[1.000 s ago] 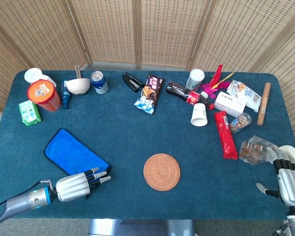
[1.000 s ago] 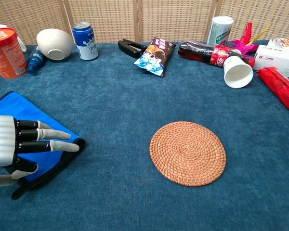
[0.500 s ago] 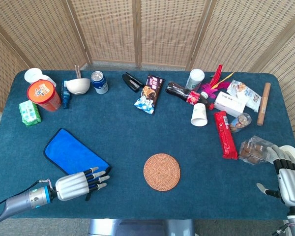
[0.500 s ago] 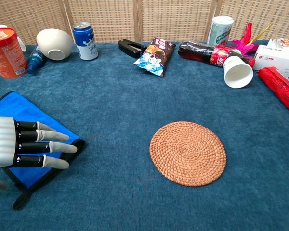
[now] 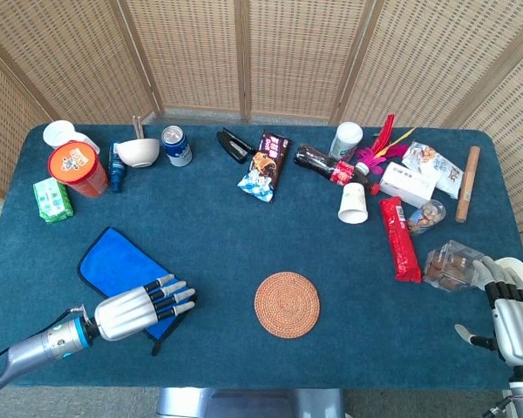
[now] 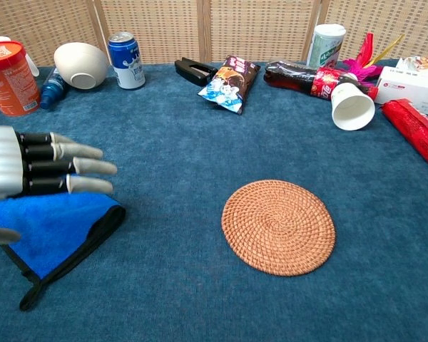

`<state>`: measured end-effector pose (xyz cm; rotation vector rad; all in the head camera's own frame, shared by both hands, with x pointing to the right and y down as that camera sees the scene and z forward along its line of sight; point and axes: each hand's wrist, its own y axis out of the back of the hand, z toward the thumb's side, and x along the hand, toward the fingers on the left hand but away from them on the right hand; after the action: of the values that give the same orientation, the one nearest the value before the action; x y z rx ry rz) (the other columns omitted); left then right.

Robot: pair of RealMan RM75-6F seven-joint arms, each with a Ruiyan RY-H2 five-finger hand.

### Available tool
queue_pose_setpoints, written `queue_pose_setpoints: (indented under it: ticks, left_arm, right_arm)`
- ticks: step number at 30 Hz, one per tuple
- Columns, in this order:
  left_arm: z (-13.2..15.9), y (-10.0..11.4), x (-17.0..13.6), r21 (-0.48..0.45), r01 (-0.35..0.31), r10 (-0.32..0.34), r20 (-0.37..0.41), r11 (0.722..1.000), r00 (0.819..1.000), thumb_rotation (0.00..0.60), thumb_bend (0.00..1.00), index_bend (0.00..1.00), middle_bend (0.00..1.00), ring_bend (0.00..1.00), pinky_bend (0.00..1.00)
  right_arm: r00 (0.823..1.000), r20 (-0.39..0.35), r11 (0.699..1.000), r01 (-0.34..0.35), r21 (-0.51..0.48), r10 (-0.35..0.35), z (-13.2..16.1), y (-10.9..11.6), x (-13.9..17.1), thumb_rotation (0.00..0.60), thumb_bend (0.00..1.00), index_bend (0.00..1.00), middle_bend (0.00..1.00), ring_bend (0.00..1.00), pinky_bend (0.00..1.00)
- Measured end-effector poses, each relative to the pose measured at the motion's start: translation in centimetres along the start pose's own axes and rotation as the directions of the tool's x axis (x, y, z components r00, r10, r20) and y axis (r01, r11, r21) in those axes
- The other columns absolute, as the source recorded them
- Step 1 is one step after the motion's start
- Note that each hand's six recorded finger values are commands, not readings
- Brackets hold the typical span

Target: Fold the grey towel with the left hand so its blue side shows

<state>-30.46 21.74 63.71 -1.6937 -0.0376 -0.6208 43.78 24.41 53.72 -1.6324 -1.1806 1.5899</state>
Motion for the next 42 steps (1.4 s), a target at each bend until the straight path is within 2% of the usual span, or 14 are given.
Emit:
queue_pose_setpoints:
  ticks: [8,12,16,21,24,28,34,37,42]
  left_arm:
    - [-2.8,0.9,0.4,0.010,-0.037,0.038,-0.121,0.999,0.992,0.600,0.19,0.00,0.00,0.00,0.14]
    - [-4.8,0.6,-0.3,-0.003,-0.003,0.003,-0.248,1.000,0.969,0.600,0.19,0.00,0.00,0.00,0.11]
    - [-6.4,0.8,-1.6,-0.052,0.026,-0.044,-0.387,0.998,0.921,0.600,0.19,0.00,0.00,0.00,0.09]
    - [-7.5,1.1,-3.7,-0.106,0.042,-0.090,-0.502,0.993,0.860,0.600,0.19,0.00,0.00,0.00,0.07]
    - [-7.8,1.2,-5.4,-0.144,0.044,-0.118,-0.560,0.989,0.820,0.600,0.19,0.01,0.00,0.00,0.07]
    - [-7.8,1.5,-8.2,-0.190,0.037,-0.152,-0.638,0.981,0.755,0.600,0.19,0.01,0.00,0.00,0.06]
    - [-7.5,1.9,-12.0,-0.235,-0.006,-0.172,-0.727,0.972,0.664,0.600,0.19,0.02,0.00,0.00,0.04]
    - [-7.1,1.8,-13.5,-0.257,-0.040,-0.176,-0.760,0.966,0.626,0.600,0.19,0.02,0.00,0.00,0.04]
    - [-6.4,1.6,-15.5,-0.300,-0.114,-0.184,-0.798,0.947,0.574,0.600,0.19,0.02,0.00,0.00,0.04]
  right_arm:
    - [1.000,-0.001,1.000,0.004,-0.004,-0.004,0.0,0.1,0.1,0.600,0.00,0.00,0.00,0.00,0.00]
    - [1.000,0.000,1.000,0.007,-0.004,-0.007,-0.1,0.2,0.0,0.600,0.00,0.00,0.00,0.00,0.00]
    - [1.000,0.005,1.000,0.012,0.010,-0.012,-0.3,0.2,-0.1,0.600,0.00,0.00,0.00,0.00,0.00]
    - [1.000,0.008,0.999,0.027,0.024,-0.028,-0.4,0.3,-0.3,0.600,0.00,0.00,0.00,0.00,0.00]
    - [0.999,0.008,0.999,0.039,0.034,-0.040,-0.3,0.4,-0.2,0.600,0.00,0.00,0.00,0.00,0.00]
    - [0.999,0.008,0.998,0.051,0.044,-0.052,-0.3,0.5,-0.2,0.600,0.00,0.00,0.00,0.00,0.00]
    - [0.996,0.008,0.994,0.083,0.067,-0.083,-0.4,0.9,-0.3,0.600,0.00,0.00,0.00,0.00,0.00]
    - [0.995,0.001,0.992,0.101,0.075,-0.101,-0.3,1.1,-0.2,0.600,0.00,0.00,0.00,0.00,0.00]
    - [0.993,0.002,0.989,0.119,0.090,-0.120,-0.5,1.2,-0.2,0.600,0.00,0.00,0.00,0.00,0.00]
